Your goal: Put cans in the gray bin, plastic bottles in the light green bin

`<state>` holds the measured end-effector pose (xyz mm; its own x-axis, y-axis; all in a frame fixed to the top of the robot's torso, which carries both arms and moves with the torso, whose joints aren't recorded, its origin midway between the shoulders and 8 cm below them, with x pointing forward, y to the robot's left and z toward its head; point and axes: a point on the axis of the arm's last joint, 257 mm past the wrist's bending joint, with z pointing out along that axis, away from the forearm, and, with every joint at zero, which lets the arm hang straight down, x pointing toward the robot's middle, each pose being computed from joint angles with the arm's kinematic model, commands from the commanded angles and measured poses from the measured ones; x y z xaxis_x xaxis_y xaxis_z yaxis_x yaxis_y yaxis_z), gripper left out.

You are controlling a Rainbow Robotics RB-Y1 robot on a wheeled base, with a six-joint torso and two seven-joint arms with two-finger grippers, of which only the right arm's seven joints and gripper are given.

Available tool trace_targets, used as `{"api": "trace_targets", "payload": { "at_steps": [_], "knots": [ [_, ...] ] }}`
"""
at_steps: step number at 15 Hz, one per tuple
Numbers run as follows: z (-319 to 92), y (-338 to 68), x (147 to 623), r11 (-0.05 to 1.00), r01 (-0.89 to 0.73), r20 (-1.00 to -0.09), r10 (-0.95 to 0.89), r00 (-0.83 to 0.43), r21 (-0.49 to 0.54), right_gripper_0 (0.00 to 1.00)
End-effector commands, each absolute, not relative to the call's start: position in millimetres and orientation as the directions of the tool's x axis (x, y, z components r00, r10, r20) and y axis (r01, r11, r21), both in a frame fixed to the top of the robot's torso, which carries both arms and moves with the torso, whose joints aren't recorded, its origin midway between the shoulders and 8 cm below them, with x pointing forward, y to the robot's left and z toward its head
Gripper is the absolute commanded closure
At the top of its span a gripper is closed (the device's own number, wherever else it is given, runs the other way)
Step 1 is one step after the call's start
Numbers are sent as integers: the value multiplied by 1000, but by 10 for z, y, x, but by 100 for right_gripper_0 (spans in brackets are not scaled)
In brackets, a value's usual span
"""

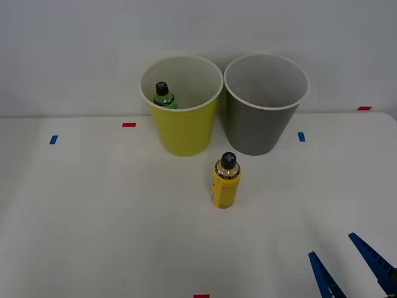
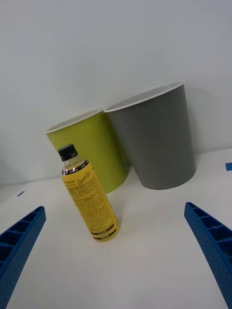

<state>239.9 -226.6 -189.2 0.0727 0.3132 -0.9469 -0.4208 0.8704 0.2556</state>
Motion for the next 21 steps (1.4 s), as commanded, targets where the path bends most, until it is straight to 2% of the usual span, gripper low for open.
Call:
{"api": "trace_targets", "payload": {
  "at_steps": [1,21],
  "knots": [
    [-1892,-2266,2399,870,-421,-947,313,73,256,0],
    [-1892,-2266,2399,870,-421,-947,313,73,256,0]
  ]
}}
